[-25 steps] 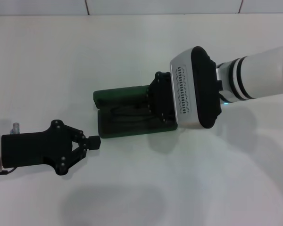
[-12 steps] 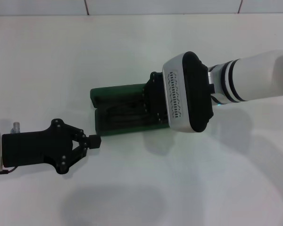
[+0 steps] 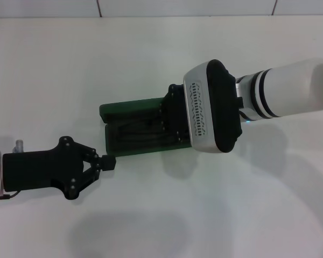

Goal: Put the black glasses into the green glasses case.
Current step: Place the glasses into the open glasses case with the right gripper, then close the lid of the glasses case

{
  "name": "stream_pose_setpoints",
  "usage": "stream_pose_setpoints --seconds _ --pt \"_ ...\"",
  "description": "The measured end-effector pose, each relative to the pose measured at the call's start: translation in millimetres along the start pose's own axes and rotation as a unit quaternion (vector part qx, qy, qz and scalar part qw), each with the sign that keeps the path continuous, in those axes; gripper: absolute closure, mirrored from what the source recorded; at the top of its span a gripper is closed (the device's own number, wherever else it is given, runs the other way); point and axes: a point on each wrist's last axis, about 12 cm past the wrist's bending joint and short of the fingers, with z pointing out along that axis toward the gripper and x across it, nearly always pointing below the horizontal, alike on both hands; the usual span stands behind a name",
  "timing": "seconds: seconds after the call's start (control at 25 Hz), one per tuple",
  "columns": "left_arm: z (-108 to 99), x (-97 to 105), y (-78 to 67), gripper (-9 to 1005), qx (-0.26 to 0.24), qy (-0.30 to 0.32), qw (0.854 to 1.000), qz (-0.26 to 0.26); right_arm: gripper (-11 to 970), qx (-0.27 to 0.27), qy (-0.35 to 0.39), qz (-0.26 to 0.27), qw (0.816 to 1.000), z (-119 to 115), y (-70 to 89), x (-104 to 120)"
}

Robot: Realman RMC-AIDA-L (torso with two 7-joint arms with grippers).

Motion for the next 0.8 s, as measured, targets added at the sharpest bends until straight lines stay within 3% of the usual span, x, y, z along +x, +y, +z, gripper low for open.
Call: stream_pose_setpoints --seconds 0.8 --pt "0.0 1.1 -1.4 986 0.001 0.000 1.000 -0.002 711 -0.013 -0.026 0.021 0.999 -3.4 2.4 -7.5"
